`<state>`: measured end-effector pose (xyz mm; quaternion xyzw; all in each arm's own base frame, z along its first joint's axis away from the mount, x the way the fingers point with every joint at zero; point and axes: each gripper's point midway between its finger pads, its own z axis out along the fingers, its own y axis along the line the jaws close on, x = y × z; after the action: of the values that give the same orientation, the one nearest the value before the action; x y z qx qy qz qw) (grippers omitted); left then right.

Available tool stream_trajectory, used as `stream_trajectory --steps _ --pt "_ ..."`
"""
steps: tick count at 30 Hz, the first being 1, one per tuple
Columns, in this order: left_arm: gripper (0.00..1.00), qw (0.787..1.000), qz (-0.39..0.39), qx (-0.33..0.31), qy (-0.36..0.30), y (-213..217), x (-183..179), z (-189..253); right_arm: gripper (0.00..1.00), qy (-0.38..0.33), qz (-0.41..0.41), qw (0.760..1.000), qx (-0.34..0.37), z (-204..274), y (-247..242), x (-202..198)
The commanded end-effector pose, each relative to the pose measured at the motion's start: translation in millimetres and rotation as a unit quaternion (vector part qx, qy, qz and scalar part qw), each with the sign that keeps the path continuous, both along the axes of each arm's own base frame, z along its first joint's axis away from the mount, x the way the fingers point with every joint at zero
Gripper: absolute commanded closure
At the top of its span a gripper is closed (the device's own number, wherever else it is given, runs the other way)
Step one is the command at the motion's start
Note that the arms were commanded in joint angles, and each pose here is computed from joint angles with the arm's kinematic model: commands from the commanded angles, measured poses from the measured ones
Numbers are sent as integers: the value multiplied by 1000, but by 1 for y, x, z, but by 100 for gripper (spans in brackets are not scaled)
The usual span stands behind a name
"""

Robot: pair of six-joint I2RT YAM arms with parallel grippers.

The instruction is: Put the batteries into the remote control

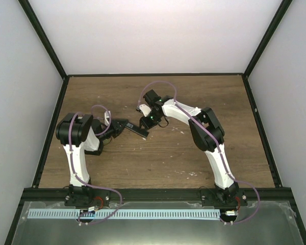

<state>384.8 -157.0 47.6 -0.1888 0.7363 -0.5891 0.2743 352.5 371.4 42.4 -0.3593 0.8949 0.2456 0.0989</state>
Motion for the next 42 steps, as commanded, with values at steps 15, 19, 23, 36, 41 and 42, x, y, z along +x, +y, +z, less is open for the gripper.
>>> stream_trajectory --steps 15,19,23,36,41,42 --pt "99 998 -4 19 52 -3 -10 -33 82 11 15 1000 -19 -24 1 -11" --pt "99 998 -4 18 53 -3 -10 -33 83 14 19 1000 -7 -27 7 -9" --pt "99 998 -4 18 52 -3 -10 -32 84 13 21 1000 -2 -31 12 -6" --pt "99 998 -3 16 53 -3 -8 -32 84 -21 7 999 26 -2 20 6" --pt "99 998 -6 16 53 -4 -8 -31 73 -43 -32 998 35 30 8 12" --pt "99 999 -6 17 51 -4 -8 -31 70 -42 -42 997 39 38 4 12"
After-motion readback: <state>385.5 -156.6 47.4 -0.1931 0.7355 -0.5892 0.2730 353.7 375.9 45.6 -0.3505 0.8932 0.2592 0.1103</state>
